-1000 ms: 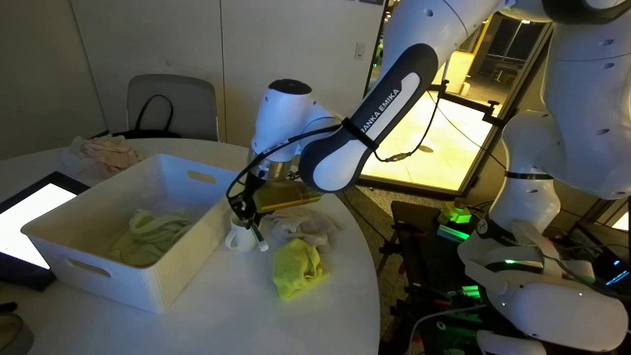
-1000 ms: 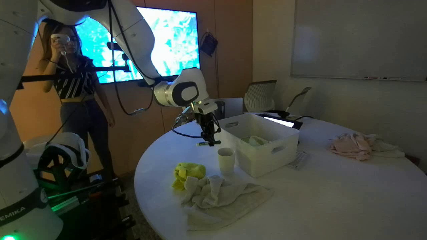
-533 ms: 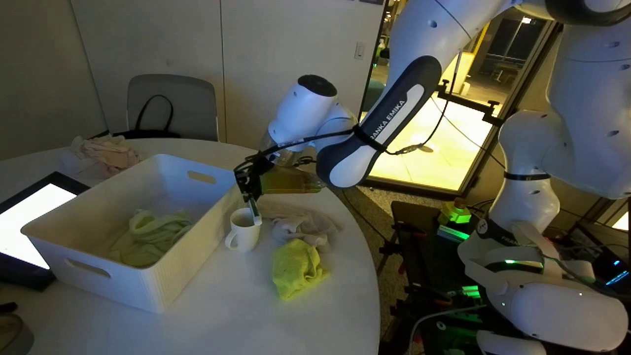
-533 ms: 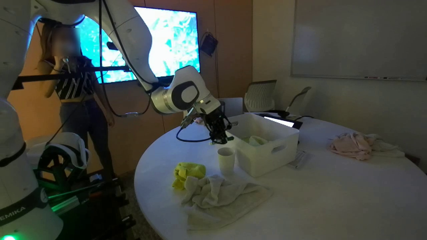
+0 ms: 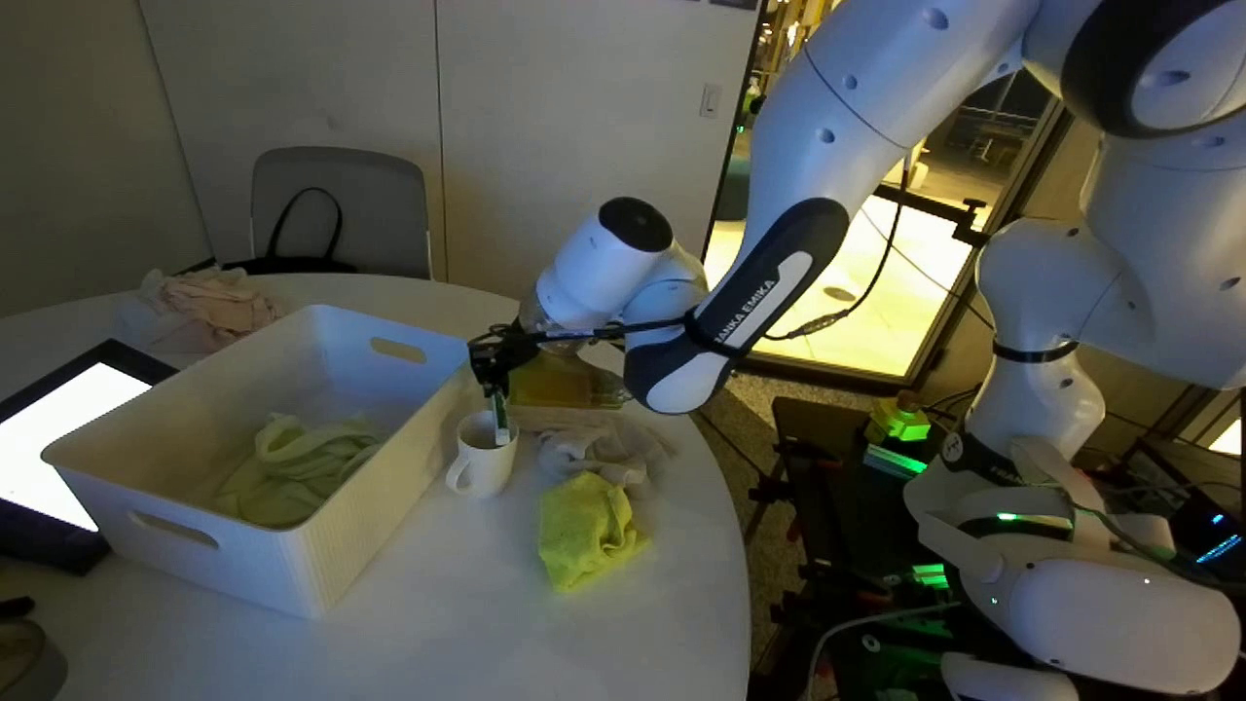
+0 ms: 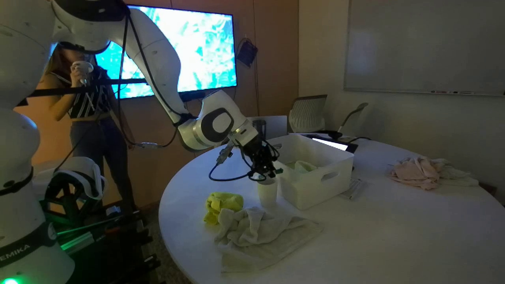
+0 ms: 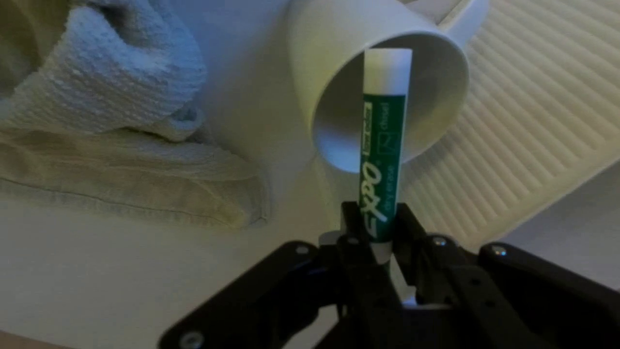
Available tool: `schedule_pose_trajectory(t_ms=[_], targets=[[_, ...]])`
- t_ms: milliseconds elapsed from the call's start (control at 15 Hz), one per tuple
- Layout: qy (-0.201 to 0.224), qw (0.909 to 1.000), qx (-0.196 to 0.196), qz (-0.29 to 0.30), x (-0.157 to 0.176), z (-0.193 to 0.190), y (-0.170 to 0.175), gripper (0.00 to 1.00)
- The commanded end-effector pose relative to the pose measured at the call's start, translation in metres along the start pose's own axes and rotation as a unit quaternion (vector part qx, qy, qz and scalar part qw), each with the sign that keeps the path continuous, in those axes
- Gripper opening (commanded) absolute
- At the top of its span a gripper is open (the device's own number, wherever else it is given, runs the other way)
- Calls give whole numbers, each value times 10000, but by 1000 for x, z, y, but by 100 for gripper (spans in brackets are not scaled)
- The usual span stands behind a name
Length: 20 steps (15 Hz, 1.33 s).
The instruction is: Put each towel in the white box, and each item from the towel in the white mug
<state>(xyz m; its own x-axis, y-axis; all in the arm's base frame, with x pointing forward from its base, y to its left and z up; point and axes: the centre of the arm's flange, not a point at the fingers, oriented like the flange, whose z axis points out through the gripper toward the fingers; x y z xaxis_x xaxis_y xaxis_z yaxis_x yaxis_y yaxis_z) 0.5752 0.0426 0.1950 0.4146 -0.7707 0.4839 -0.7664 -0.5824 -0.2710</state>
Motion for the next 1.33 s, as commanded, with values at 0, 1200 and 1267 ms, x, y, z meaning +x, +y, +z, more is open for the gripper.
schedule_pose_trajectory(t_ms=[0,1200,1267], targets=[[344,9993,2,150,-21,15,-3,6],[1214,9924,-47,-181,-47,8,-14,12],[1254,9918,-49,-223,-50,9,-12,45]])
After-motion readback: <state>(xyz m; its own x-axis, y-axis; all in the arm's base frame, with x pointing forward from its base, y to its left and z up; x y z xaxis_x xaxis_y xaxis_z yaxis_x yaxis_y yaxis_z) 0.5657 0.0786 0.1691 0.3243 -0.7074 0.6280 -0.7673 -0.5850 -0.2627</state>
